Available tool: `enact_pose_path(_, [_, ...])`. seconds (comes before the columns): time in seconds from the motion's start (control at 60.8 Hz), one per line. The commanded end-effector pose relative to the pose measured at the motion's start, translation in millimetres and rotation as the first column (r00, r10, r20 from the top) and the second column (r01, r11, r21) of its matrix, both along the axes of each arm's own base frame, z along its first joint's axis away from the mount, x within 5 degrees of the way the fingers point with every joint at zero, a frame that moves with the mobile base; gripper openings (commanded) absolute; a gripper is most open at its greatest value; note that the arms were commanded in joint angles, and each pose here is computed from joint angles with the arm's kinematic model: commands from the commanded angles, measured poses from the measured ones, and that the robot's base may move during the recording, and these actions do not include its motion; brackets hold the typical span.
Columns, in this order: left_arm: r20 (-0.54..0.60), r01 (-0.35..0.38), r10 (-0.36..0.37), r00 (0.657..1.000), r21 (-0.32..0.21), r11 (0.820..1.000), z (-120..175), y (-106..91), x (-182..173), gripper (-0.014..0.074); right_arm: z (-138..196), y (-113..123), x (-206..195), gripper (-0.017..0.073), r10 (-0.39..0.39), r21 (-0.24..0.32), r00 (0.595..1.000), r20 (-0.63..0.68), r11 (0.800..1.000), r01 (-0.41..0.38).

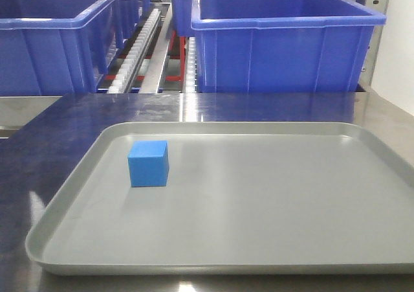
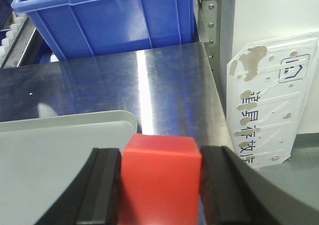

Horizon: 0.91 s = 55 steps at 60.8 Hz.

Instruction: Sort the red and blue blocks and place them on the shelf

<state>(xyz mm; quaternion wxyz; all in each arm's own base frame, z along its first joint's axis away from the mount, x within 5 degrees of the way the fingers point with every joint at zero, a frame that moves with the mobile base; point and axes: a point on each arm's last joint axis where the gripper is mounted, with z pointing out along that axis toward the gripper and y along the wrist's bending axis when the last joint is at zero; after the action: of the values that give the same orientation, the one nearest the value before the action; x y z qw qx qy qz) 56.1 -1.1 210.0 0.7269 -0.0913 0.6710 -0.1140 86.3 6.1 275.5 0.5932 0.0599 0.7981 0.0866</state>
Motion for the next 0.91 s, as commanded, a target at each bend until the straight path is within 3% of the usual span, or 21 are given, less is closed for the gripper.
enact_pose_path(0.0, [0.073, 0.001, 0.000, 0.997, -0.001, 1.000, 0.6, 0.1, -0.9, 0.0148, 16.7, -0.9, 1.7, 0.0067, -0.009, -0.004, 0.994, 0.113, 1.000, 0.009])
enact_pose_path(0.889, [0.073, 0.001, 0.000, 0.997, -0.001, 1.000, 0.6, 0.1, -0.9, 0.0148, 16.6, -0.9, 1.7, 0.0067, -0.009, -0.004, 0.994, 0.112, 1.000, 0.009])
